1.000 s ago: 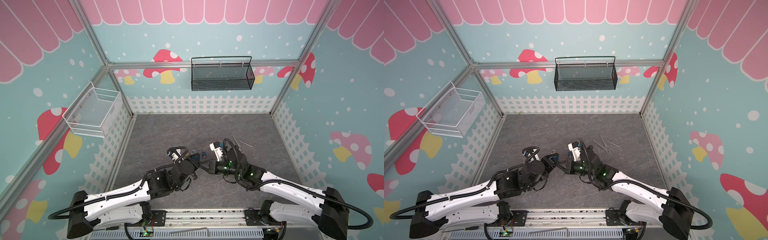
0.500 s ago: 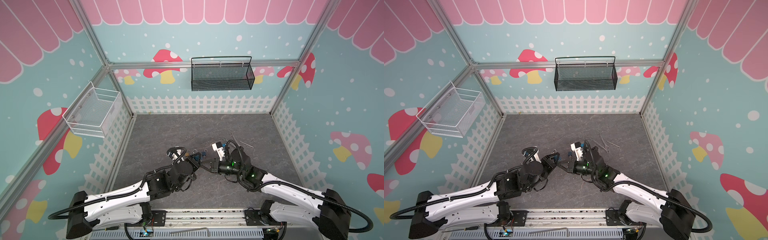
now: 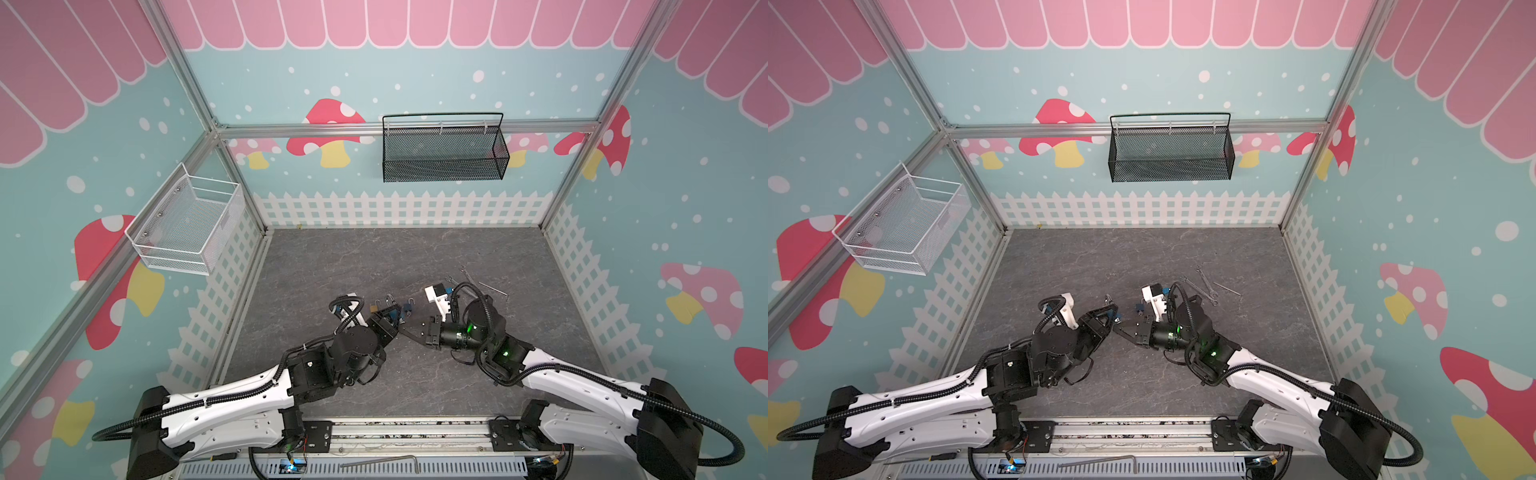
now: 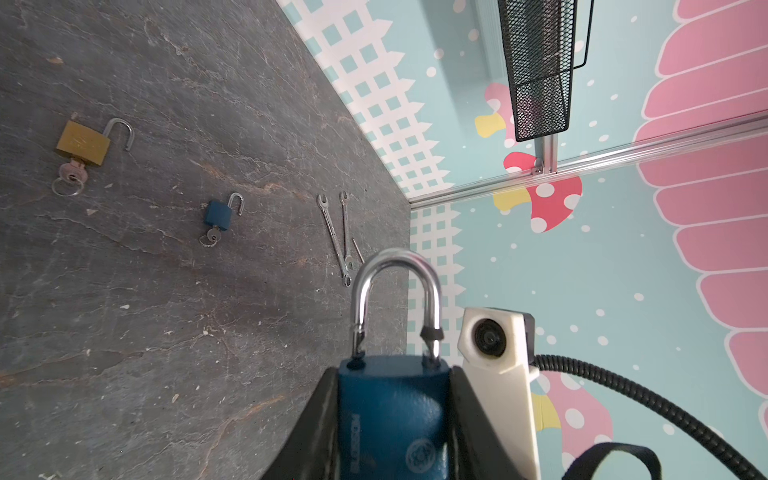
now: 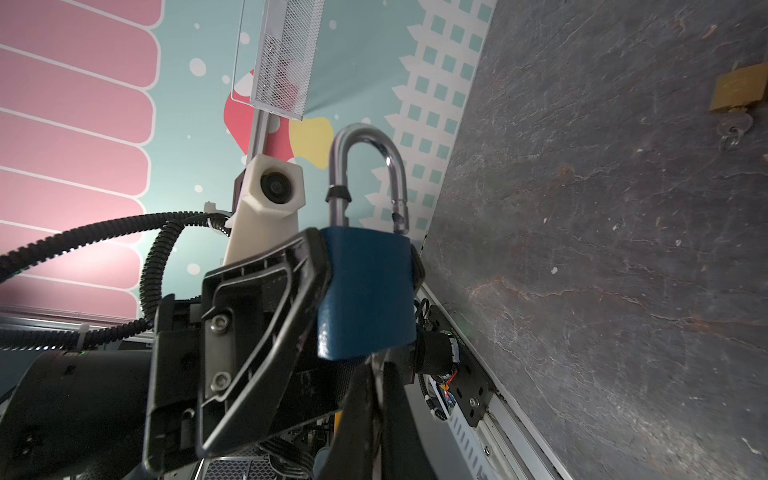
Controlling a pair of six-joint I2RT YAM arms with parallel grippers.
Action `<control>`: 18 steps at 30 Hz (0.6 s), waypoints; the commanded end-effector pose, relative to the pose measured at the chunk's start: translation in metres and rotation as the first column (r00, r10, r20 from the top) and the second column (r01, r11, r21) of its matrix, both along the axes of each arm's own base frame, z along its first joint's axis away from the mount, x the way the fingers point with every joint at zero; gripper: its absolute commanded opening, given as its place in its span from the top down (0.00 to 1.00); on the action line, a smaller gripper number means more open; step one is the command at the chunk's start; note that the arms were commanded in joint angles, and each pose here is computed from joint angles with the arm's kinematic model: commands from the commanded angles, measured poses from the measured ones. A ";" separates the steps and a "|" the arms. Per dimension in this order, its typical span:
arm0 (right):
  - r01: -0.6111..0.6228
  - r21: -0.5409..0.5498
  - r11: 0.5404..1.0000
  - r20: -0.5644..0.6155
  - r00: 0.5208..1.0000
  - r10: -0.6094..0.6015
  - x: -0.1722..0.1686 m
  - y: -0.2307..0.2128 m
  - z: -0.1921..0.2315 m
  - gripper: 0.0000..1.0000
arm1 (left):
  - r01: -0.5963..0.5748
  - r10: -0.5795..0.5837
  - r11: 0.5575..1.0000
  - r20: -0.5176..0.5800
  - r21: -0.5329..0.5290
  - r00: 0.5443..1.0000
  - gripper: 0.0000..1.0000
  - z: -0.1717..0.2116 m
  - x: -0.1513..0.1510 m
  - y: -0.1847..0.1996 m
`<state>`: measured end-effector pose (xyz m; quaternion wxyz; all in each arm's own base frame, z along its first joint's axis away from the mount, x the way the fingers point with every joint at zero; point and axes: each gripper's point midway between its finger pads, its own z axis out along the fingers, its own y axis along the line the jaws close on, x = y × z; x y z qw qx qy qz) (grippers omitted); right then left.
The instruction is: Unlock with the key
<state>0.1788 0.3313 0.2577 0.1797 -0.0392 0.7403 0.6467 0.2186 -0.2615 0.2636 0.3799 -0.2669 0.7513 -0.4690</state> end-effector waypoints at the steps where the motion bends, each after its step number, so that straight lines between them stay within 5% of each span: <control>1: -0.028 0.137 0.990 0.150 0.989 0.008 -0.005 0.000 0.052 1.00 | 0.161 -0.161 0.987 -0.016 0.001 0.987 1.00 0.006 -0.021 -0.027; 8: 0.104 -0.042 0.994 0.236 0.967 -0.091 0.015 -0.010 0.025 0.98 | 0.107 -0.109 0.979 0.002 0.175 0.994 1.00 0.016 -0.014 -0.011; 18: 0.128 -0.228 0.965 0.391 0.920 -0.029 0.025 -0.018 0.013 0.56 | 0.051 -0.066 0.966 0.051 0.253 0.997 1.00 0.030 -0.004 0.016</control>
